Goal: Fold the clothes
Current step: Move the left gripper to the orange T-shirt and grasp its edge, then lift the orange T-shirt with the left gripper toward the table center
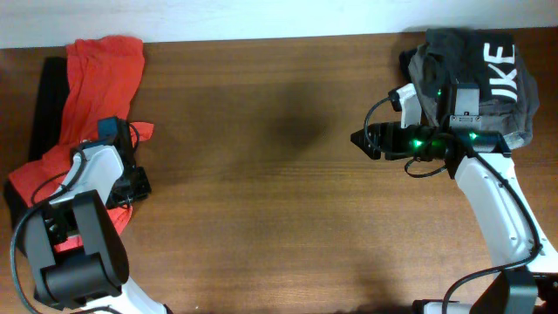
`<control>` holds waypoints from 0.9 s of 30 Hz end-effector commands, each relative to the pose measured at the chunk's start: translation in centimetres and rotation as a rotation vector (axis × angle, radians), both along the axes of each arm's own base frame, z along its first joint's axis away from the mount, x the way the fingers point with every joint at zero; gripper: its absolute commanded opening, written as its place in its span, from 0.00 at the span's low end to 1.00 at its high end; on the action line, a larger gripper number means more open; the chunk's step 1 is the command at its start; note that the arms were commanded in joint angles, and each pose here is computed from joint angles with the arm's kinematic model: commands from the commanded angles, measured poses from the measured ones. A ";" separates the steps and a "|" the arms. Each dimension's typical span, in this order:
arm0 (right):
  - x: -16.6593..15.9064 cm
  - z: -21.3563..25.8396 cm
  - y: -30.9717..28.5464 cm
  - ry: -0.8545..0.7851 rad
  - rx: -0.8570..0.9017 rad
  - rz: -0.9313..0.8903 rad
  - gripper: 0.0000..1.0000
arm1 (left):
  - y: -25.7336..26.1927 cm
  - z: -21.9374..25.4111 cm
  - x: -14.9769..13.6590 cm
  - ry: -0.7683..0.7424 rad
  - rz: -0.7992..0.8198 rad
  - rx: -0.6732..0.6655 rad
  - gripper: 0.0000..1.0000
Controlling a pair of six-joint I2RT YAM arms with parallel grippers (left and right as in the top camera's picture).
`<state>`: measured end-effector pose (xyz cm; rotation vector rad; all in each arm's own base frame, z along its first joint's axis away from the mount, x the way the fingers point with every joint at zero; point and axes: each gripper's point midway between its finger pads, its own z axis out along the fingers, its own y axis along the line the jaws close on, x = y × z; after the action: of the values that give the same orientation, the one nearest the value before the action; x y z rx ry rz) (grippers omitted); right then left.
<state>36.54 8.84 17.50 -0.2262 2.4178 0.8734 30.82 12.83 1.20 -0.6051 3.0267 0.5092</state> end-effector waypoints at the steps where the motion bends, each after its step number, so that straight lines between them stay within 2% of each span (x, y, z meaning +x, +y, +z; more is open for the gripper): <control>1: 0.3 0.6 0.1 -0.018 -0.006 0.009 0.76 | 0.3 -0.2 0.3 -0.003 0.011 0.006 0.30; 8: 0.3 0.6 0.1 -0.018 -0.006 0.009 0.71 | -0.9 -0.6 0.8 -0.033 0.008 -0.072 0.01; 16: 0.3 0.6 0.1 -0.019 -0.006 0.009 0.70 | -2.3 -0.4 2.2 -0.085 0.002 -0.160 0.01; 18: 0.3 0.6 0.1 -0.023 -0.006 0.009 0.69 | -3.4 0.3 3.6 -0.130 -0.008 -0.228 0.01; 22: 0.7 0.9 0.1 -0.044 -0.008 0.008 0.69 | -7.8 3.7 8.4 -0.287 -0.098 -0.447 0.01; 27: 1.0 1.0 0.1 -0.060 -0.009 0.008 0.69 | -14.9 12.1 15.0 -0.512 -0.319 -0.630 0.01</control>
<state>37.13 8.80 17.89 -0.2427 2.3861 0.8587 41.73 4.87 7.33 -0.4426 2.8050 -0.2173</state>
